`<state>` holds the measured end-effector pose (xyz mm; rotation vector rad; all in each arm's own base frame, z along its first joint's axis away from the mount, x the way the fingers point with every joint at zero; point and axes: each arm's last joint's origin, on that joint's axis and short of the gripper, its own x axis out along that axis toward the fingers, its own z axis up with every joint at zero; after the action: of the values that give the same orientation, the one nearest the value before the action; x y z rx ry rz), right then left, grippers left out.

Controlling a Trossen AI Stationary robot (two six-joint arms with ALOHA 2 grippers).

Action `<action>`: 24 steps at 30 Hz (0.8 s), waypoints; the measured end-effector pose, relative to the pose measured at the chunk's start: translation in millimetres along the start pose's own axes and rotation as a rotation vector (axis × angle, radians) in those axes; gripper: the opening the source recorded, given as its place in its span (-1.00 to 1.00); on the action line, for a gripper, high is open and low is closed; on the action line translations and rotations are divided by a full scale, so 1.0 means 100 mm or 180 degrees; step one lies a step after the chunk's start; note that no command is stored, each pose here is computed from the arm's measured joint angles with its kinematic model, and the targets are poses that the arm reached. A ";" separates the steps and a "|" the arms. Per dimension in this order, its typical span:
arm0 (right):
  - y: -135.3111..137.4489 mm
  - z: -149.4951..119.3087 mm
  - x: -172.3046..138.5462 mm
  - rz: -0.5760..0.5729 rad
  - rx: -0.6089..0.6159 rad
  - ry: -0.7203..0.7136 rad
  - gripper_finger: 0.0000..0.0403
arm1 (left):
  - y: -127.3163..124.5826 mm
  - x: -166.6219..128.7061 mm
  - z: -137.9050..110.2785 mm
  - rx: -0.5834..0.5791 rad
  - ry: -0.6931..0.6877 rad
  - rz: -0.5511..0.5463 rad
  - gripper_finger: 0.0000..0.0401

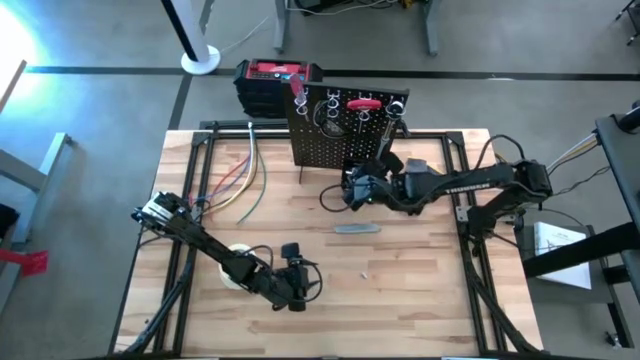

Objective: Hang tools onto peg board
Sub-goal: Put the socket into the black bin on the peg board

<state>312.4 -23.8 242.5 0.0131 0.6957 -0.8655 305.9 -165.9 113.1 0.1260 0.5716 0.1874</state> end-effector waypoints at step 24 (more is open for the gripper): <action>0.60 -0.87 -0.79 0.1170 -0.0197 0.0567 0.00 | 0.01 0.00 -0.02 -0.0072 0.0049 0.0016 0.12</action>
<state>271.2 95.7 203.7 0.1596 0.8549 -0.4931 304.8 -165.2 111.7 0.1040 0.5843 0.1998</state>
